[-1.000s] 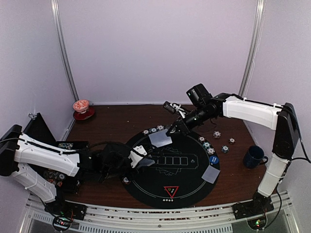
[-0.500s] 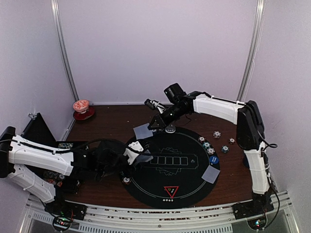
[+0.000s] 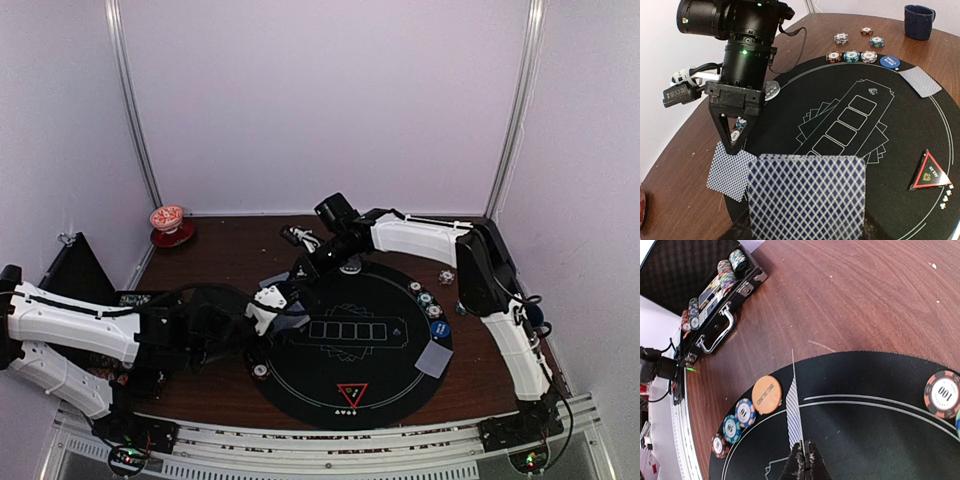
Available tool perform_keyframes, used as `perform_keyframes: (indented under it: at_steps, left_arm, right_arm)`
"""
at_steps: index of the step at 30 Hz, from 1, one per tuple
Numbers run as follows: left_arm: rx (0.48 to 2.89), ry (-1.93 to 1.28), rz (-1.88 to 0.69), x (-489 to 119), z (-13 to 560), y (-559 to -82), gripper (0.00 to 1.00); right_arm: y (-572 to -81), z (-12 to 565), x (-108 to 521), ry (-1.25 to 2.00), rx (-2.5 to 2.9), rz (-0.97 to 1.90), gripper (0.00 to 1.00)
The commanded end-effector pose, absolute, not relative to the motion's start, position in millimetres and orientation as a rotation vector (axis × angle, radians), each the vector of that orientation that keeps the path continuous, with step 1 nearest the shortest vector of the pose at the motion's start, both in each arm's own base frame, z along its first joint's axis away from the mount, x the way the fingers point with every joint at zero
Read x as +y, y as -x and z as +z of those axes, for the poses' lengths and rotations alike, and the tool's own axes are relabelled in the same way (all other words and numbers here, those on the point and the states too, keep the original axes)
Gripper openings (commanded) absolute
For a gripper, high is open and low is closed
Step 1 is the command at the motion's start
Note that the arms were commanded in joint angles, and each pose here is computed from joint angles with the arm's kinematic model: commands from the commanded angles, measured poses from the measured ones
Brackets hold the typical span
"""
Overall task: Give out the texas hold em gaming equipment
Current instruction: Distribute the poker card in the big blind area.
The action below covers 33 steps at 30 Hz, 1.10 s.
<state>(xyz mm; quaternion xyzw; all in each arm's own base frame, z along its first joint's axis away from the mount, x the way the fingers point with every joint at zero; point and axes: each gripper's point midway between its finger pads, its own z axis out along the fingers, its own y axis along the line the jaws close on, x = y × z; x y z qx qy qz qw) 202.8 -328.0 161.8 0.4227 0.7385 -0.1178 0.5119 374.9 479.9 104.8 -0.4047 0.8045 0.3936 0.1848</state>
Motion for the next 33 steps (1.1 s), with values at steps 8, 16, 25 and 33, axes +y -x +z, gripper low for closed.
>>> perform_keyframes:
  at_steps: [8,16,25,33]
  left_arm:
    - [1.76,-0.997,-0.295,-333.5,166.1,-204.4,0.52]
    - [1.758,-0.999,-0.294,-334.0,165.8,-204.5,0.52]
    - [1.759,-0.999,-0.297,-334.4,165.5,-204.4,0.52]
    - [1.759,-1.0,-0.299,-334.6,165.4,-204.2,0.52]
  right_arm:
    - [-380.9,66.1,496.5,1.052,2.33,1.161,0.0]
    - [-379.0,50.8,497.1,1.026,2.371,1.118,0.0]
    - [-381.9,41.2,498.0,0.975,2.391,1.044,0.0]
    - [-382.7,34.4,500.3,0.958,2.4,0.982,0.08]
